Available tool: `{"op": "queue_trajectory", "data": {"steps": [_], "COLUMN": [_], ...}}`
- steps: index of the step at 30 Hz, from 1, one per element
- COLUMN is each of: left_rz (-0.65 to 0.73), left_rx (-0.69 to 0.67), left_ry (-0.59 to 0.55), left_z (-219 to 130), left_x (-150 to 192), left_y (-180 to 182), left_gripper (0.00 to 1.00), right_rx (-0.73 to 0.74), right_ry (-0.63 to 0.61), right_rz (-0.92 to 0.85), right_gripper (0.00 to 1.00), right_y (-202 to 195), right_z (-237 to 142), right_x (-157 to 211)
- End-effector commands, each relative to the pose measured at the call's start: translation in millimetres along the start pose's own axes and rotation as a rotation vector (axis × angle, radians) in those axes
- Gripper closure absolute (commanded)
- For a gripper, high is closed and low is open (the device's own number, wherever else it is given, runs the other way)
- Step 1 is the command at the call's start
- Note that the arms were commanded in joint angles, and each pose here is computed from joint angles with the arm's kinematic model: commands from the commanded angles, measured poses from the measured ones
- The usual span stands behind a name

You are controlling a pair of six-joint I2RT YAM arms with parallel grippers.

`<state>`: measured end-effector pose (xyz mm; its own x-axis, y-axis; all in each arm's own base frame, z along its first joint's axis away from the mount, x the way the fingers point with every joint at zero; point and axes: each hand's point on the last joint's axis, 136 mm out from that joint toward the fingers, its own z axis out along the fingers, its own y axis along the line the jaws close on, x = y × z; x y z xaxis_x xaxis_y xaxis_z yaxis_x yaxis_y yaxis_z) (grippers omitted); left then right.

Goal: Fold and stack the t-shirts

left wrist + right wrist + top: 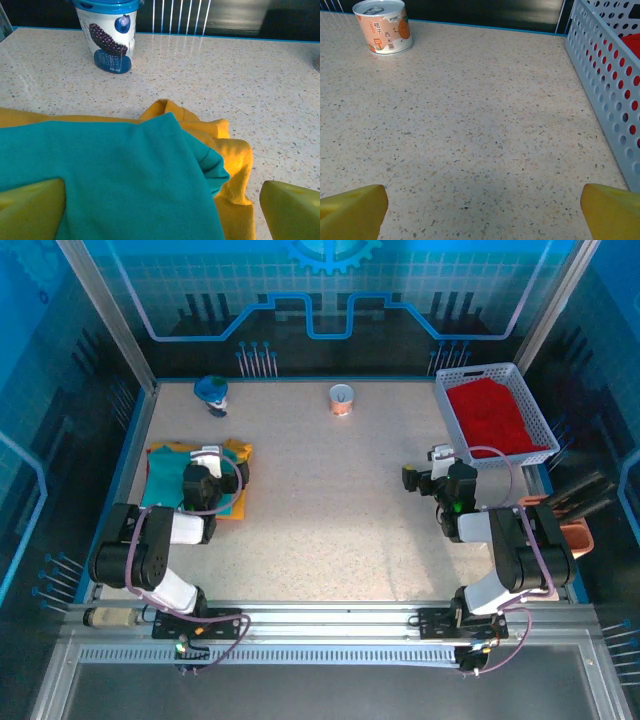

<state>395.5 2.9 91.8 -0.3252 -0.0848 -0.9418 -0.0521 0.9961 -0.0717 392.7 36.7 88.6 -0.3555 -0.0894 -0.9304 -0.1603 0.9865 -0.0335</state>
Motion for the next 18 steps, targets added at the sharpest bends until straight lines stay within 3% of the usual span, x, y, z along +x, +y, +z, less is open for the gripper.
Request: {"op": "queue_trajectory", "data": {"steps": [1, 18], "left_rz": [0.01, -0.005], "left_rx": [0.049, 0.039], "left_ry": [0.005, 0.006], "left_z": [1.8, 2.3], "left_x": [-2.4, -3.0], "left_y": [-10.6, -7.0], "left_gripper": [0.01, 0.01], "right_rx": [-0.002, 0.039], "right_ry": [-0.028, -0.029], "right_rz": [-0.012, -0.004], "right_gripper": [0.0, 0.0], "right_y": [-2.3, -7.0], "right_z": [2.4, 1.9], "right_x": [-9.8, -9.8]}}
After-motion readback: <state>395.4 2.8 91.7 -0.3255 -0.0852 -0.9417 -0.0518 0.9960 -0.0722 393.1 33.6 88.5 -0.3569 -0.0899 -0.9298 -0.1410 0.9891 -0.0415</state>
